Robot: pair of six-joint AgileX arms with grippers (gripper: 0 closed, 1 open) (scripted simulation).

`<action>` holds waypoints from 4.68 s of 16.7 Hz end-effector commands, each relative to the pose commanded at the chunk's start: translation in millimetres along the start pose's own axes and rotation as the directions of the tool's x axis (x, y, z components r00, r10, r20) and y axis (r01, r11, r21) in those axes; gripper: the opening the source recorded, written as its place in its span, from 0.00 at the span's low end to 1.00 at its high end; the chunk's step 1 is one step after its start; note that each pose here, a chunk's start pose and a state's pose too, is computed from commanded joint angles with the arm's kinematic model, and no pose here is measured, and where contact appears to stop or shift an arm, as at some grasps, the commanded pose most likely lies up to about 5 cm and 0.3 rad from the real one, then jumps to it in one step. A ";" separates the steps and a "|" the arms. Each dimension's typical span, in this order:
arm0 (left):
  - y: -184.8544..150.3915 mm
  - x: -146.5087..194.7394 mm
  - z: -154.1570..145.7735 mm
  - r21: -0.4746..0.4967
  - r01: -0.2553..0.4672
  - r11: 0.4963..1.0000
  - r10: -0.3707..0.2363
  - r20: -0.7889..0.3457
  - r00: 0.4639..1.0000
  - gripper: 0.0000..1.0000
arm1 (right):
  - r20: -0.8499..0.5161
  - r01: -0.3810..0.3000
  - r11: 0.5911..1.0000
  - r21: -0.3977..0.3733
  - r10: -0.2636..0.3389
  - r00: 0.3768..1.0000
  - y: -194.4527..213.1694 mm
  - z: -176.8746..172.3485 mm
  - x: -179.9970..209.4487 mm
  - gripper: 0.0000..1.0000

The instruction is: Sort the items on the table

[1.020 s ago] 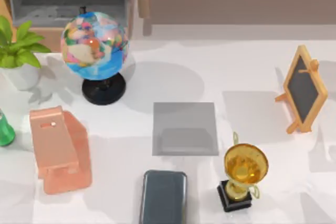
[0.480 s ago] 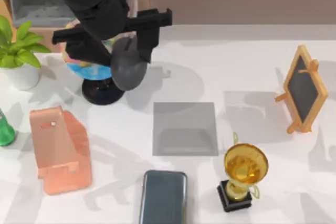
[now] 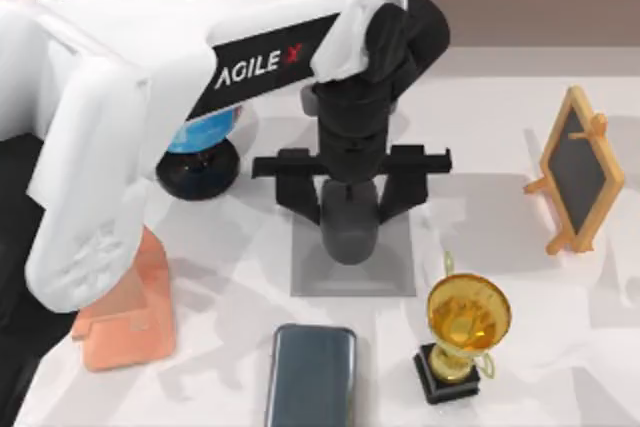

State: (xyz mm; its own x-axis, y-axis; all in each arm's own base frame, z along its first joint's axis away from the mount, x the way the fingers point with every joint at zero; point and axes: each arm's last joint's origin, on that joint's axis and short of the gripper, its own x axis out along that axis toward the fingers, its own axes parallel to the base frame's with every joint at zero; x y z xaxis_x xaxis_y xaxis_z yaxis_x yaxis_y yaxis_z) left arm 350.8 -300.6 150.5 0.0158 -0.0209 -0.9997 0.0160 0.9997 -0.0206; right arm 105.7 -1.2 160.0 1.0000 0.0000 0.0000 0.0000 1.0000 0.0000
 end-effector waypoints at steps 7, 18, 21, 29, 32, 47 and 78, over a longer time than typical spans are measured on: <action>-2.3 7.8 0.5 -0.005 -0.018 1.000 0.018 0.002 1.000 0.00 | 0.000 0.000 1.000 0.000 0.000 1.000 0.0 0.0 0.0 1.00; -3.9 16.5 -0.4 -0.003 -0.016 1.000 0.016 0.006 1.000 0.23 | 0.000 0.000 1.000 0.000 0.000 1.000 0.0 0.0 0.0 1.00; -3.9 16.5 -0.4 -0.003 -0.016 1.000 0.016 0.006 1.000 0.45 | 0.000 0.000 1.000 0.000 0.000 1.000 0.0 0.0 0.0 1.00; -3.9 16.5 -0.4 -0.003 -0.016 1.000 0.016 0.006 1.000 1.00 | 0.000 0.000 1.000 0.000 0.000 1.000 0.0 0.0 0.0 1.00; -3.9 16.5 -0.4 -0.003 -0.016 1.000 0.016 0.006 1.000 1.00 | 0.000 0.000 1.000 0.000 0.000 1.000 0.0 0.0 0.0 1.00; 20.0 3.8 -58.2 -0.055 -0.108 0.993 0.111 0.042 0.993 1.00 | 0.000 0.000 1.000 0.000 0.000 1.000 0.0 0.0 0.0 1.00; 37.7 40.8 -175.7 0.070 -0.024 0.997 0.023 0.013 1.000 1.00 | 0.000 0.000 1.000 0.000 0.000 1.000 0.0 0.0 0.0 1.00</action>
State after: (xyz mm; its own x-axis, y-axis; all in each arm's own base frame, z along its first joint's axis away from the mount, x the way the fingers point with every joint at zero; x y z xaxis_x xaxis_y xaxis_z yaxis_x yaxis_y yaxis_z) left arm 176.4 -261.1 106.1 0.0290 0.0019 -0.9996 0.0851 0.9964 0.0043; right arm 105.7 -1.2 160.0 1.0000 0.0000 0.0000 0.0000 1.0000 0.0000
